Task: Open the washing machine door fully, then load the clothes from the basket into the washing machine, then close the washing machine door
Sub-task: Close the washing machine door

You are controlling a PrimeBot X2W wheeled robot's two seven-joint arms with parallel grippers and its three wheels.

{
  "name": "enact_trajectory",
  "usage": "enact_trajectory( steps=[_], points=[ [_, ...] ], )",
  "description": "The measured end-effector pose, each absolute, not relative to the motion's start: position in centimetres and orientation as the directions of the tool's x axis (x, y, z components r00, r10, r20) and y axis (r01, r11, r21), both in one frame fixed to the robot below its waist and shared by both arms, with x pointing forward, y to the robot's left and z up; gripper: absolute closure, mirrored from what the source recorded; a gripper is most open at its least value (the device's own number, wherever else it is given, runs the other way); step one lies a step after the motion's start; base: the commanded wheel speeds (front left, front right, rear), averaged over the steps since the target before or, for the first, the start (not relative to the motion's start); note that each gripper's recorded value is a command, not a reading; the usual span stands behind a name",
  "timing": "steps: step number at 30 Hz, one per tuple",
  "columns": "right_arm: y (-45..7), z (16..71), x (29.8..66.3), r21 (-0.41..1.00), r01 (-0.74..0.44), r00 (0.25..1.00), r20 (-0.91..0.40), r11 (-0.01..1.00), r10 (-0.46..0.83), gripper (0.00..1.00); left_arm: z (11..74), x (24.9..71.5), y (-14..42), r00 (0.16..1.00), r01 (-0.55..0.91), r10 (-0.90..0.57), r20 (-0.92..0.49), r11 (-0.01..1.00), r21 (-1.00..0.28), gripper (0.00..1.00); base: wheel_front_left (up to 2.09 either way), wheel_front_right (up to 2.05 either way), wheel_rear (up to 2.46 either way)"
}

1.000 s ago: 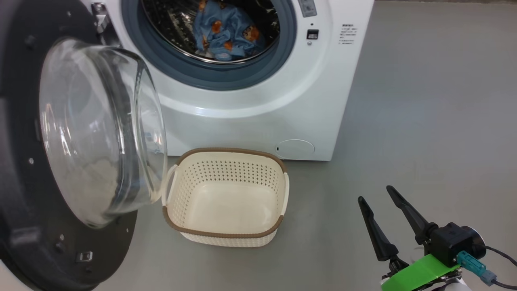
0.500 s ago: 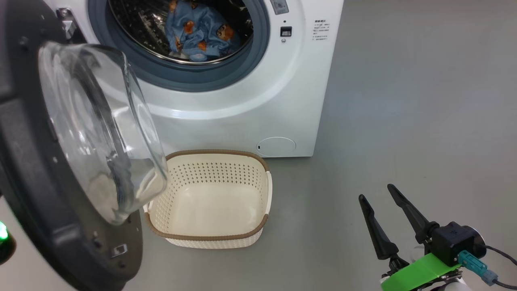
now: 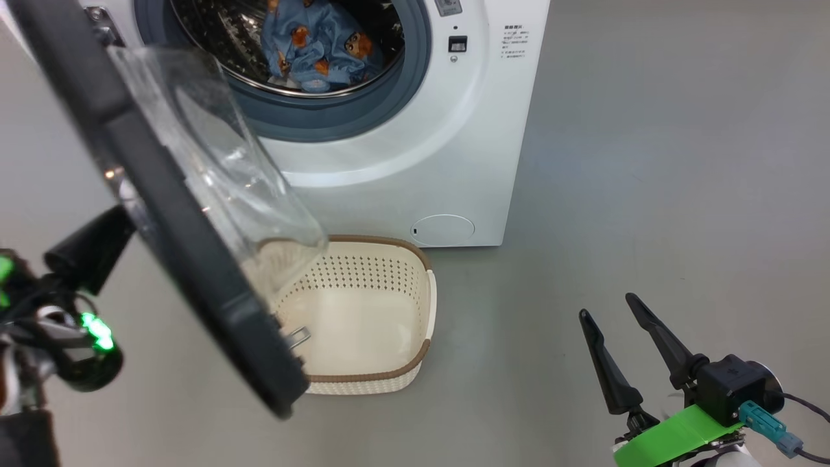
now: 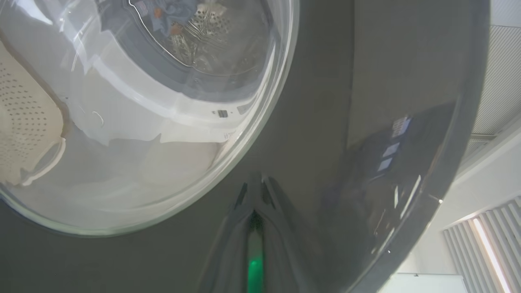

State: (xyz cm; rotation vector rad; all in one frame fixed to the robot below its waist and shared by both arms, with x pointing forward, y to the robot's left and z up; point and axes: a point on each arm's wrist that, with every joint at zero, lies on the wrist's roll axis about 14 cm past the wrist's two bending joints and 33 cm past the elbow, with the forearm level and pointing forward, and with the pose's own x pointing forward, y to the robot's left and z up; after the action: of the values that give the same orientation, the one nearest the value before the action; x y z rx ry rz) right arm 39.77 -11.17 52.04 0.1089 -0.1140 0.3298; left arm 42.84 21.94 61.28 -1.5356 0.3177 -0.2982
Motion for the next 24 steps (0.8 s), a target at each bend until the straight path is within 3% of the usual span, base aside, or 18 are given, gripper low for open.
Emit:
enact_trajectory(
  steps=[24],
  points=[
    [-12.2, 51.9, 39.1, 0.083, -0.303, 0.949, 0.121, 0.949, 0.292, 0.00, 61.5, 45.0, 13.8, 0.834, 0.030, -0.549, 0.054, -0.052, -0.998, 1.00, 0.00, 0.00, 0.00]
  ],
)
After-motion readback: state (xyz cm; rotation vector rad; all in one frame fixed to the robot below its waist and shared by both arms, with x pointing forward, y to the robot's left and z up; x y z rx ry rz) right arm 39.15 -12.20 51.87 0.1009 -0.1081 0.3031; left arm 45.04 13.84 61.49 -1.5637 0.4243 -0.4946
